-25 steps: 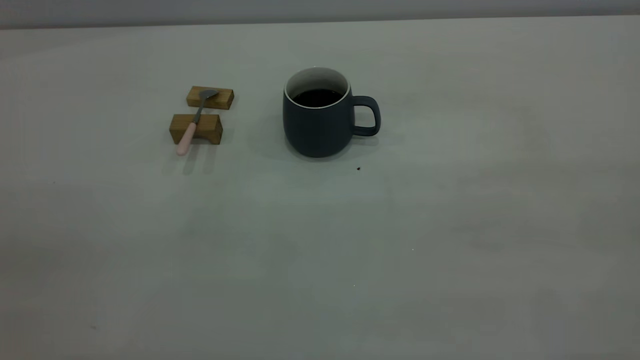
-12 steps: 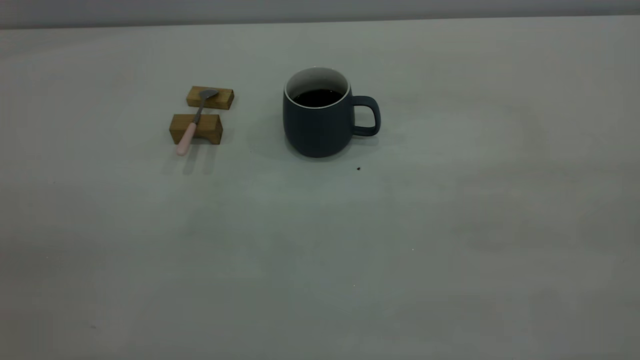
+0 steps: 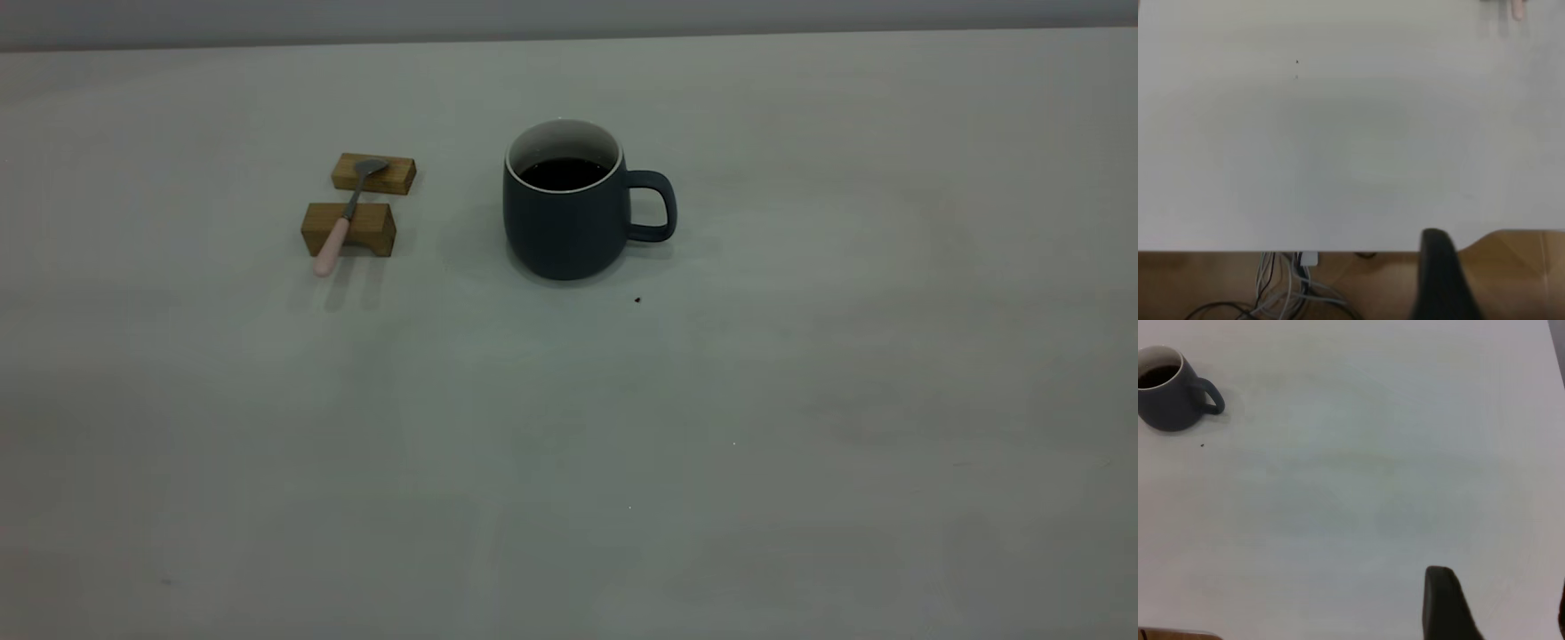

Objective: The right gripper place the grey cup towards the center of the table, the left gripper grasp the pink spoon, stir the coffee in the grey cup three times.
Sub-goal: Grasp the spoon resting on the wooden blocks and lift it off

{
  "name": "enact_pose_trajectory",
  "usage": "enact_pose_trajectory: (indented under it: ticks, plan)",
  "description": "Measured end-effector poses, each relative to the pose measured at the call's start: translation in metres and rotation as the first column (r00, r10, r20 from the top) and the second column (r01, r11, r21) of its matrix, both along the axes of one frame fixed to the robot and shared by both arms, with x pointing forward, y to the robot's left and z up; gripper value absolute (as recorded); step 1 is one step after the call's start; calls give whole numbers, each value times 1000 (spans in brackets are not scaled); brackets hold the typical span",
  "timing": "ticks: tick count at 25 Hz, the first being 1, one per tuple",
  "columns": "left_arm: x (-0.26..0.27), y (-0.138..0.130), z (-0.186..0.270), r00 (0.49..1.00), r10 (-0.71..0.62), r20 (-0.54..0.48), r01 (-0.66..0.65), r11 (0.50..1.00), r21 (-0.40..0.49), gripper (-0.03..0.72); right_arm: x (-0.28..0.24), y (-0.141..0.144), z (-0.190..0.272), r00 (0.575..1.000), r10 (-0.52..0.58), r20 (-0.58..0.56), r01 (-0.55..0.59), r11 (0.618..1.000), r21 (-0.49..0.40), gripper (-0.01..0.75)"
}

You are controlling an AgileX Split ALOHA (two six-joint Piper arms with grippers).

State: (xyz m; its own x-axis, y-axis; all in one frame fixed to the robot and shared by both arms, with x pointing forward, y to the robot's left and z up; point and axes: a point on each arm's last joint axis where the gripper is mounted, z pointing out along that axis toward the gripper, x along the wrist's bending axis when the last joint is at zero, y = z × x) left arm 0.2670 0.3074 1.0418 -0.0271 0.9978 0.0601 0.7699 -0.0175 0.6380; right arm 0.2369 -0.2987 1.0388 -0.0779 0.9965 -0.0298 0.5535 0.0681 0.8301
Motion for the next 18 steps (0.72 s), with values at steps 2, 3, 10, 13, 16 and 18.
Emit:
enact_pose_trajectory:
  ticks: [2,3,10,13,16,18]
  plan:
    - [20,-1,6,1000,-6,-25,5,1000,-3,596,0,0,0,1000,0,0,0,1000,0,438]
    - [29,-1,9,999,-8,-37,7,1000,-5,601,0,0,0,1000,0,0,0,1000,0,438]
    - [121,-9,16,988,-36,-148,23,996,-85,584,0,0,0,1000,0,0,0,1000,0,438]
    - [167,-13,9,980,-38,-193,10,990,-144,583,0,0,0,1000,0,0,0,1000,0,438]
    - [206,-16,-3,967,-44,-251,5,988,-155,583,0,0,0,1000,0,0,0,1000,0,438]
    - [229,-21,-17,954,-53,-296,8,988,-153,581,0,0,0,1000,0,0,0,1000,0,438]
